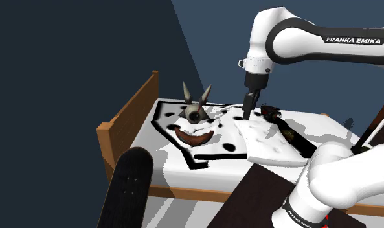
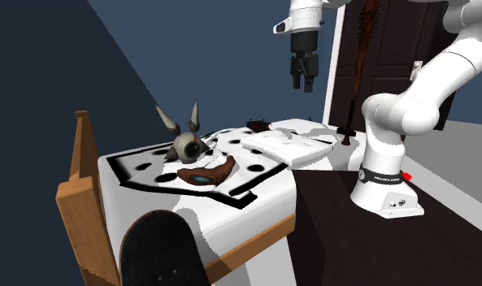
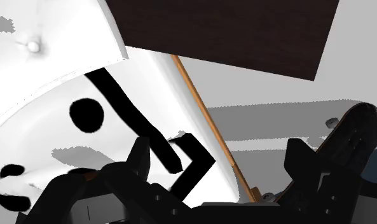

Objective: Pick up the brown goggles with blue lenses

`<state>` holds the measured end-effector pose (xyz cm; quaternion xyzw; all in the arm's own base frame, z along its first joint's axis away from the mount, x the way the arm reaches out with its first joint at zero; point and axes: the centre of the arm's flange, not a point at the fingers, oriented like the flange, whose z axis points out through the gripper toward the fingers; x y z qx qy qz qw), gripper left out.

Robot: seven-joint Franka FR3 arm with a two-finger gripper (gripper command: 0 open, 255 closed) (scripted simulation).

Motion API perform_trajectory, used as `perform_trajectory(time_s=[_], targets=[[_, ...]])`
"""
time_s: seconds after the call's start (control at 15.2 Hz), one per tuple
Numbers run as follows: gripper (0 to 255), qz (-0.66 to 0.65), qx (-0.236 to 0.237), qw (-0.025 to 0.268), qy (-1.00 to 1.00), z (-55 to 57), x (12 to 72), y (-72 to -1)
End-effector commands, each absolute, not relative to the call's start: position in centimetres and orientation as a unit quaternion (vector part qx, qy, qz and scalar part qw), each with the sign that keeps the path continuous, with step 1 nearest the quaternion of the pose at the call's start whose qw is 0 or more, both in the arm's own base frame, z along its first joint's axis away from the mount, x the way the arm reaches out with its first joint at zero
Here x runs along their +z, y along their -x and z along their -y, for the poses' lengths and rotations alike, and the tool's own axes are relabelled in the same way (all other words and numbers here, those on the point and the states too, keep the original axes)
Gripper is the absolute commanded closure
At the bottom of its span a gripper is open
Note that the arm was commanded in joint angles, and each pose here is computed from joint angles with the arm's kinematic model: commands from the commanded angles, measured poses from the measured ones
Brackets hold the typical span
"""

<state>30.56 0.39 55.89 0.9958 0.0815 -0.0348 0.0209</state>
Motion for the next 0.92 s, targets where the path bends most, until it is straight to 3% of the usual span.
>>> perform_trajectory(time_s=[0.0, 0.86], targets=[[0, -0.081, -0.035, 0.021, -0.996, -0.4, 55.9, -30.6], [0, -0.150, -0.002, 0.032, -0.988, 2.7, 43.1, -40.4]])
